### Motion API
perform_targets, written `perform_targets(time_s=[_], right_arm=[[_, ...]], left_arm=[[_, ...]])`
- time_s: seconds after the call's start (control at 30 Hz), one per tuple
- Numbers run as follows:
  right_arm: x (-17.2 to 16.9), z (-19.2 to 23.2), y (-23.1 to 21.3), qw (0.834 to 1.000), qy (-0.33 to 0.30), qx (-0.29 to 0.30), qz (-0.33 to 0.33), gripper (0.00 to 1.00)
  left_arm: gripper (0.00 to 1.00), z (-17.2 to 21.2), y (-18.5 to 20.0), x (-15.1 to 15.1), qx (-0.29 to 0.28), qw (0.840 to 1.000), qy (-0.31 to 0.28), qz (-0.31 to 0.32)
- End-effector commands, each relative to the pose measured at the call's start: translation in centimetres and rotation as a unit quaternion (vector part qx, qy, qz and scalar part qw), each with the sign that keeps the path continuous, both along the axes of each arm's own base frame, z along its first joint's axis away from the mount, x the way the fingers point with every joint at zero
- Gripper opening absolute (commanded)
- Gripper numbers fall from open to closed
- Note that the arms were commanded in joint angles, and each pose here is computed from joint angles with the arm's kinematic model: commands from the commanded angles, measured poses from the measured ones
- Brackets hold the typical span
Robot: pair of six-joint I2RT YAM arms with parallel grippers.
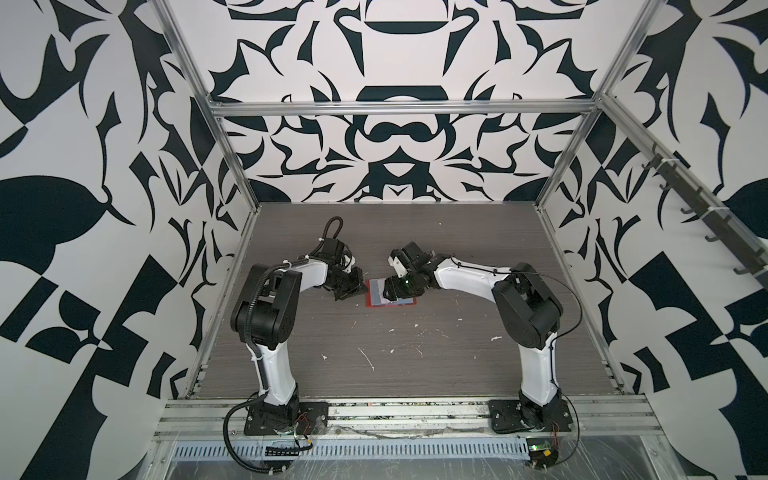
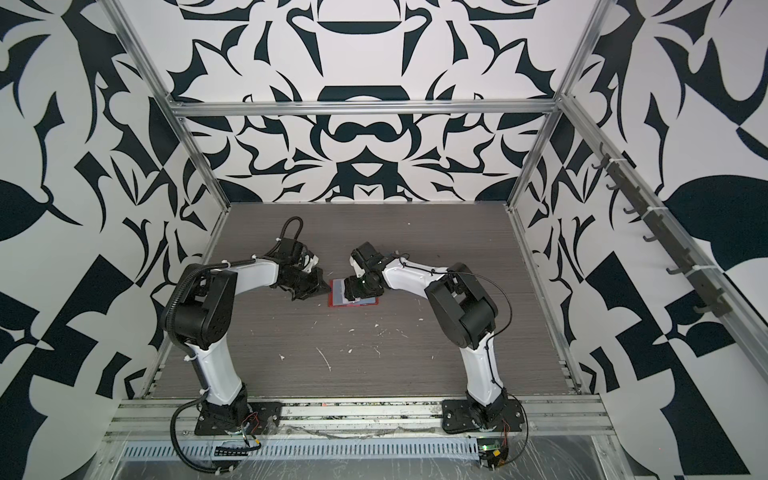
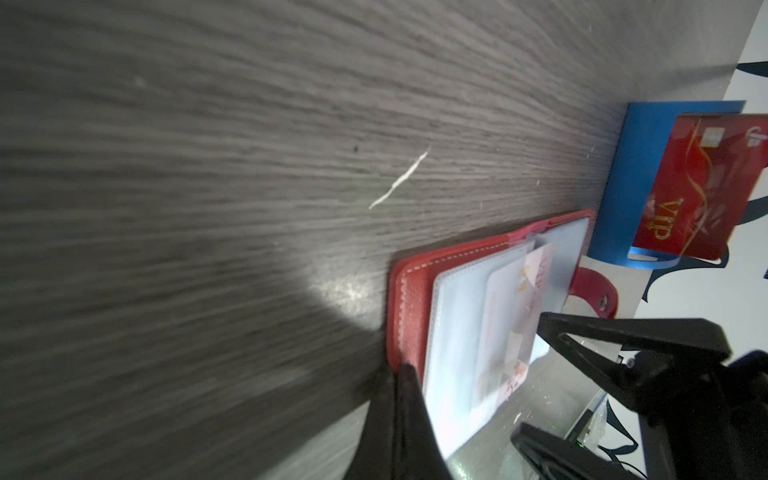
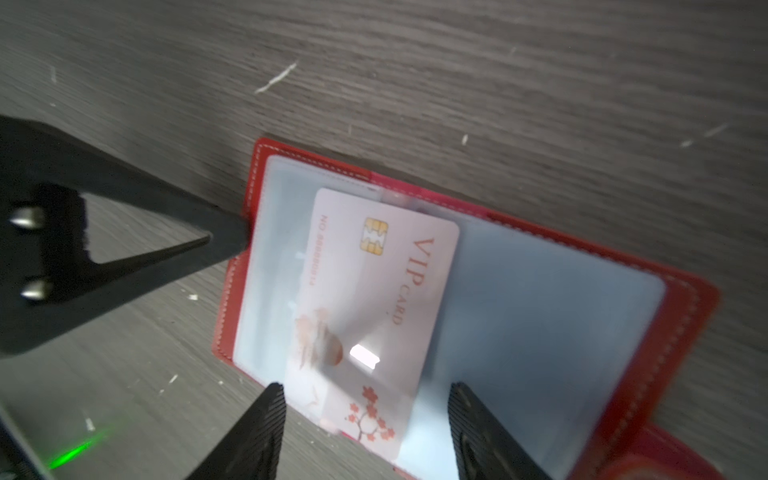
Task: Put the credit cards into the card holder
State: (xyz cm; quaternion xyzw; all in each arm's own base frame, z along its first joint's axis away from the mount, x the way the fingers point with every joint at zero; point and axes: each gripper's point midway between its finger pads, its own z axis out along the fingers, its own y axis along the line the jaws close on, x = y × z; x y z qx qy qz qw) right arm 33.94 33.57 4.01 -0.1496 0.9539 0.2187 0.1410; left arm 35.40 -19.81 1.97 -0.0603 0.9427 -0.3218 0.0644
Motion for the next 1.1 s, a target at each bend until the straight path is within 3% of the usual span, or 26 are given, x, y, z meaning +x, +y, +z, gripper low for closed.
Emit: perform_targets(time_s=[0.0, 0.13, 0.37, 0.47, 0.8, 1.07], right_arm=[[0.7, 2.5, -1.0, 0.999, -0.039, -0.021, -0.012, 0.65], [1.1, 2.7, -1.5, 0.998, -0.049, -0.03, -0.027, 0.54], [1.6, 2.1, -1.9, 0.997, -0.047, -0.055, -0.037, 0.21], [1.8, 1.4, -2.2, 0.996, -0.039, -0.075, -0.041, 0.12], [2.2, -0.2, -2.2, 0.993, -0.02, -0.104, -0.044, 0.05], [1.5, -1.3, -0.5, 0.997, 0.012, -0.078, -0.021, 0.04]], left_arm=[[0.0, -3.1, 1.9, -2.2, 0.055, 0.997, 0.048, 0.008], [0.0, -3.1, 2.0, -2.2, 0.056, 0.997, 0.048, 0.008], [0.0, -3.3, 2.0, -2.4, 0.058, 0.997, 0.051, 0.008], [0.0, -3.3, 2.0, -2.4, 0.057, 0.997, 0.051, 0.007], [0.0, -3.2, 2.0, -2.3, 0.057, 0.997, 0.049, 0.007], [0.0, -3.1, 1.9, -2.4, 0.053, 0.997, 0.05, 0.005]])
